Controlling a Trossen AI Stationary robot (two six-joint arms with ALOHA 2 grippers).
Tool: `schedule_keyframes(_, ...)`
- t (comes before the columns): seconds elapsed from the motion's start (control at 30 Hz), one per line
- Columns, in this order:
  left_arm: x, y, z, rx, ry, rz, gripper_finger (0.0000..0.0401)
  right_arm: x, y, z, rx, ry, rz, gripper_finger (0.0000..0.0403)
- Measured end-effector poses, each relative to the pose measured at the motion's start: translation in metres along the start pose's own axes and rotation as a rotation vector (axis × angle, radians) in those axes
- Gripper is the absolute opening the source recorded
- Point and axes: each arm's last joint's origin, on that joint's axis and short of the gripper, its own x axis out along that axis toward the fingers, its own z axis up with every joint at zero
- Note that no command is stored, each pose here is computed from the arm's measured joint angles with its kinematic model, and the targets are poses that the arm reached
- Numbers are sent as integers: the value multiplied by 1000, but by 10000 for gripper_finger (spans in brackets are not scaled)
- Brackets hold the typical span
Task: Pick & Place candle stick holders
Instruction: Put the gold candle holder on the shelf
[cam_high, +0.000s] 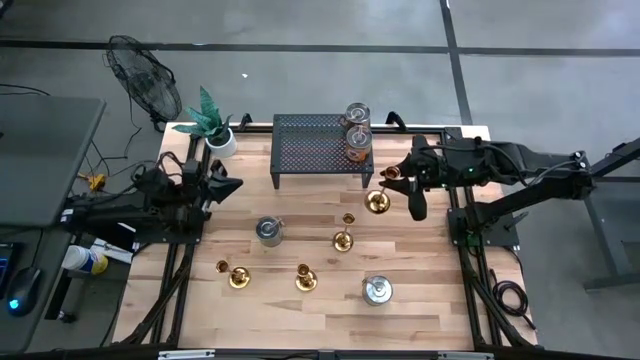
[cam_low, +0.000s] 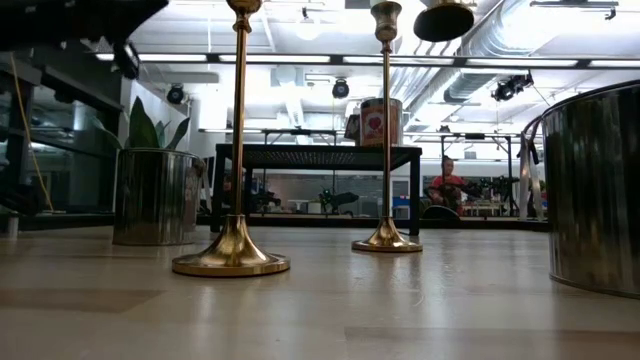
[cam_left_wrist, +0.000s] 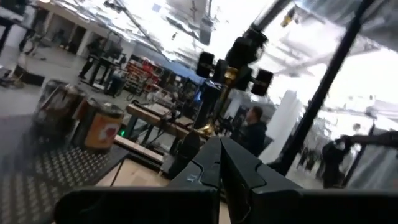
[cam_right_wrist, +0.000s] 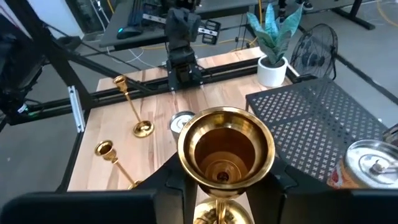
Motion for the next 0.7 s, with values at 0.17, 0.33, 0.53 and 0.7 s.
schedule_keyframes(0.17,33,-9,20,134,88,33,0,2,-4,4,-1,-32,-17,93)
schedule_keyframes(0.33,78,-17,37,272,183,22,0,2,-8,8,6,-62,-30,114)
schedule_keyframes(0.53,143,-20,46,385,250,39,2,2,-9,8,-12,-65,-35,100)
schedule_keyframes(0.7,196,-17,40,414,310,10,37,2,-9,8,-14,-65,-35,100)
